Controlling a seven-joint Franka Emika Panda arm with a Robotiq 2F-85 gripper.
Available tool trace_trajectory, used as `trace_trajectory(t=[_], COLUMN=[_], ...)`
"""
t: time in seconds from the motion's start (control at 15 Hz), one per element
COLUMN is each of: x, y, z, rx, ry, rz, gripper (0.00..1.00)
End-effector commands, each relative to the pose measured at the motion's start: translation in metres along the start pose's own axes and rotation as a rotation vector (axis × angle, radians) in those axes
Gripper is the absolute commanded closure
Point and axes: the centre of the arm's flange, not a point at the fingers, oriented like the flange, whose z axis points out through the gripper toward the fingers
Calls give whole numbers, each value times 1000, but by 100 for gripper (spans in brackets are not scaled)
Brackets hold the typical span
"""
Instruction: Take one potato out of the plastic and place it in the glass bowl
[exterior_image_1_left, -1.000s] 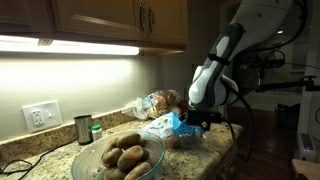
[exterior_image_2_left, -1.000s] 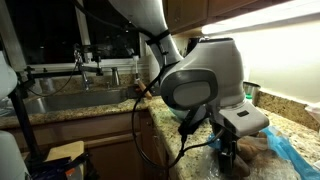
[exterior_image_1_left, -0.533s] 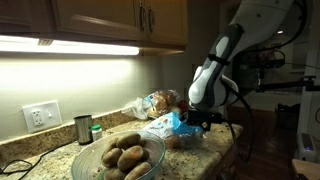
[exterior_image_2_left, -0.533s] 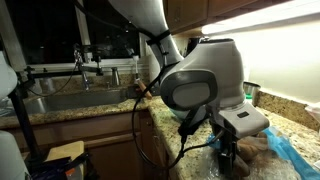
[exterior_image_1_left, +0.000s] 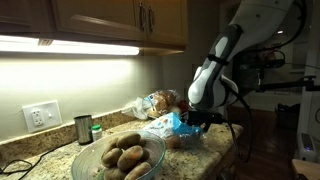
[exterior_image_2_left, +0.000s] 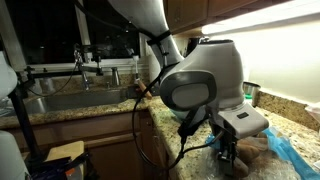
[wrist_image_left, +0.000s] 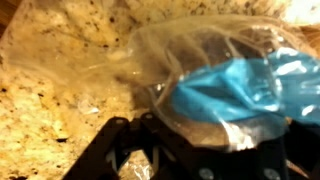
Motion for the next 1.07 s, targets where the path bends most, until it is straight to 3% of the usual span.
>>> trace_trajectory(t=[0.0, 0.07, 0.4, 1.0], x=[-5, -5, -10, -23], y=[10, 10, 12, 13], z=[6, 6, -7, -38], rx=[4, 5, 18, 46], ry=[14, 16, 34, 152], rz=[-9, -10, -23, -97], gripper=[60, 66, 66, 66])
